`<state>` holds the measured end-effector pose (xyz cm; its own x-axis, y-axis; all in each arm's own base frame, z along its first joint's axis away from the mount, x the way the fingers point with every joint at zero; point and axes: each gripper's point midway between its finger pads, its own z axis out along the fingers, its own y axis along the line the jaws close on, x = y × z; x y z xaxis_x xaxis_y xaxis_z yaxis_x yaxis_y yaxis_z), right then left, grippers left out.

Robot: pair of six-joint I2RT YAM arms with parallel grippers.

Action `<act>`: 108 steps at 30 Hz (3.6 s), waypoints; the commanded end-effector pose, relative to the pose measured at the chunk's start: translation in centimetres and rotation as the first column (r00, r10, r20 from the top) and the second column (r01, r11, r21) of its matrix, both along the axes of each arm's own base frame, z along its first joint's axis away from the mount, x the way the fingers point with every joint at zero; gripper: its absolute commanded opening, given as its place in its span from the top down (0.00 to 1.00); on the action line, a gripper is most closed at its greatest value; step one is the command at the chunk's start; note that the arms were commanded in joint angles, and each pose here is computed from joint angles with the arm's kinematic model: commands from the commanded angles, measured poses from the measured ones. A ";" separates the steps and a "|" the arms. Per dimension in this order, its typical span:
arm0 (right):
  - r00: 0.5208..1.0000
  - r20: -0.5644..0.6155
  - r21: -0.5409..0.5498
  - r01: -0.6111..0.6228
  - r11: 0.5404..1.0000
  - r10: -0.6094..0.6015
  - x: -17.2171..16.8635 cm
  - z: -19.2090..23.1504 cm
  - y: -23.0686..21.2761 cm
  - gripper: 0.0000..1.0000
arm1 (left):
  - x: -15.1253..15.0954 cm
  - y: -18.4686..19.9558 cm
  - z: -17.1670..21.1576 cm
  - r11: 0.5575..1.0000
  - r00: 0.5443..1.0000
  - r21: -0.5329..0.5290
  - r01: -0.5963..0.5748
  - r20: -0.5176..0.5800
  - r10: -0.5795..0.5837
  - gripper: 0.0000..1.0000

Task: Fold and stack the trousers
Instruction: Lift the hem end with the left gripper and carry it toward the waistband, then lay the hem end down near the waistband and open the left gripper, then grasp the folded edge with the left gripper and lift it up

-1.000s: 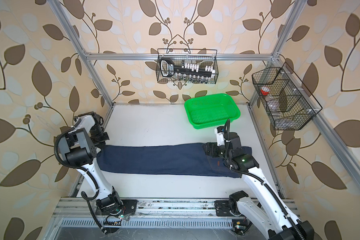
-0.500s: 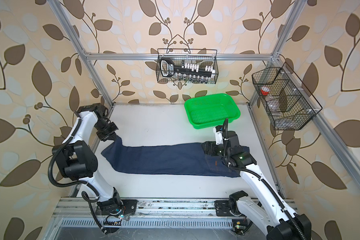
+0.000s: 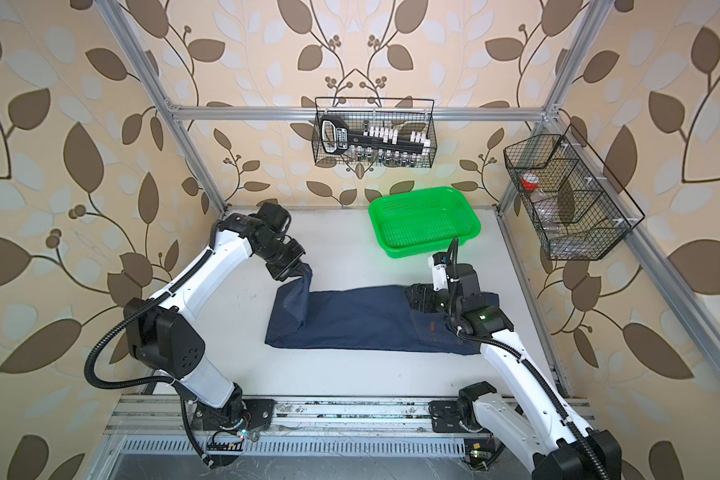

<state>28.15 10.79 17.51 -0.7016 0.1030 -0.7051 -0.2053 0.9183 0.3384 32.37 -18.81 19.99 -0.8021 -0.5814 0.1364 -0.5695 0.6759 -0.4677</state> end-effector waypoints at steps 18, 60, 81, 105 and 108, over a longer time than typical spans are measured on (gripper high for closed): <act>0.999 0.014 -0.010 0.038 0.999 -0.038 -1.1 -1.9 -1.5 0.15 | 1.0 -16.7 -5.1 0.990 0.993 -0.096 0.102 -0.050 -0.107 1.00; 0.999 -0.041 0.006 -0.026 1.000 0.027 -3.5 -2.3 0.1 0.18 | -3.9 -2.3 -7.3 0.764 0.808 0.301 0.571 -0.043 -0.587 0.34; 0.996 -0.070 -0.025 -0.051 0.998 0.049 -3.9 -3.8 1.3 0.18 | -6.1 6.0 -16.3 0.790 0.818 0.211 0.575 -0.150 -0.555 0.31; 0.995 -0.093 -0.017 -0.042 0.999 0.041 -4.2 -4.8 1.3 0.19 | -6.9 7.0 -18.6 0.843 0.843 0.107 0.526 -0.195 -0.501 0.82; 0.995 -0.094 -0.018 -0.042 0.999 0.040 -4.2 -4.8 1.3 0.19 | -6.7 6.7 -18.3 0.844 0.844 0.099 0.527 -0.179 -0.506 0.91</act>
<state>24.02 12.11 12.93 -0.7695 0.0600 -0.6359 -0.2136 0.9141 0.3447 26.13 -11.69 1.74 -0.9694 -0.1290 0.2089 -0.1824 0.9480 -0.2610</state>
